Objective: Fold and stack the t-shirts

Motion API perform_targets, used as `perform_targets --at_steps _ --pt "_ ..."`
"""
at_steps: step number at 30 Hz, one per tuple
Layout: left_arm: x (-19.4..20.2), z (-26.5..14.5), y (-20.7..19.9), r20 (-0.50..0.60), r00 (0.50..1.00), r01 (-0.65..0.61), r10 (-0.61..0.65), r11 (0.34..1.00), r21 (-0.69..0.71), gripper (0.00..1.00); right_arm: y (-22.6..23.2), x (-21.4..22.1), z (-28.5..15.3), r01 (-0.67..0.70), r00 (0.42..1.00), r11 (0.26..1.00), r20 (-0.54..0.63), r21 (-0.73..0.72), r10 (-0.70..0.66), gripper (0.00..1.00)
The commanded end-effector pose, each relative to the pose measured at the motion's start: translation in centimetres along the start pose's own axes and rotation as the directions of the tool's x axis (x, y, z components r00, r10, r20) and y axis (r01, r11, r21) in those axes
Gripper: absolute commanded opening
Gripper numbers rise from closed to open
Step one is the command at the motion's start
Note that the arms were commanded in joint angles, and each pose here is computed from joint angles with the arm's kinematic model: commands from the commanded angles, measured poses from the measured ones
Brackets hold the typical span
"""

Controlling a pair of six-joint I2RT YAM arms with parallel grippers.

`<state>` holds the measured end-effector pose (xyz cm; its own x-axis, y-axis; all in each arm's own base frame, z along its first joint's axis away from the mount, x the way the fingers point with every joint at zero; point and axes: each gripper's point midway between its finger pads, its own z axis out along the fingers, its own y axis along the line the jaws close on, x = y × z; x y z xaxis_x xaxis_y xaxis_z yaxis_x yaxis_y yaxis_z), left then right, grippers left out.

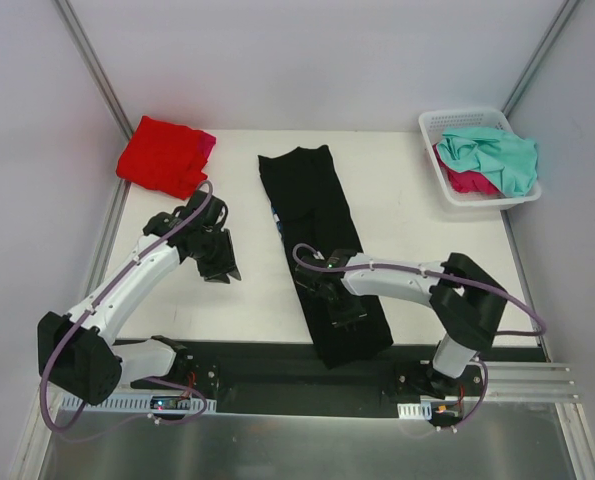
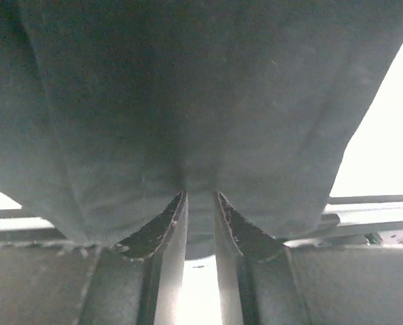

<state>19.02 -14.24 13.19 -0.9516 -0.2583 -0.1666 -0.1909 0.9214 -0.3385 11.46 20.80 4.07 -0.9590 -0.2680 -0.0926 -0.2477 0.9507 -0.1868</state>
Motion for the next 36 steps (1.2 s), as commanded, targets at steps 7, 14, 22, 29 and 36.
perform_targets --at_steps 7,14,22,29,36 --pt "-0.1 -1.9 1.3 0.043 0.999 0.006 -0.005 1.0 -0.026 0.31 5.7 -1.4 3.4 0.013 0.996 0.984 -0.086 -0.178 -0.029 0.25" --pt "0.0 -2.2 2.0 0.052 0.999 0.016 -0.014 1.0 -0.026 0.31 11.1 -1.1 3.0 0.037 0.988 0.947 -0.131 -0.32 -0.083 0.24" --pt "0.4 -2.5 2.6 0.054 0.998 0.023 -0.022 0.999 -0.025 0.31 17.4 -4.0 0.7 0.095 0.984 0.898 -0.095 -0.43 -0.15 0.24" --pt "0.5 -2.7 3.1 0.058 0.998 0.03 -0.028 0.999 -0.026 0.31 15.8 -4.8 1.7 0.09 0.985 0.917 -0.101 -0.388 -0.14 0.23" --pt "0.4 -2.9 2.9 0.059 0.998 0.029 -0.028 0.999 -0.016 0.31 12.6 -3.6 3.2 0.055 0.985 0.939 -0.134 -0.341 -0.106 0.23"
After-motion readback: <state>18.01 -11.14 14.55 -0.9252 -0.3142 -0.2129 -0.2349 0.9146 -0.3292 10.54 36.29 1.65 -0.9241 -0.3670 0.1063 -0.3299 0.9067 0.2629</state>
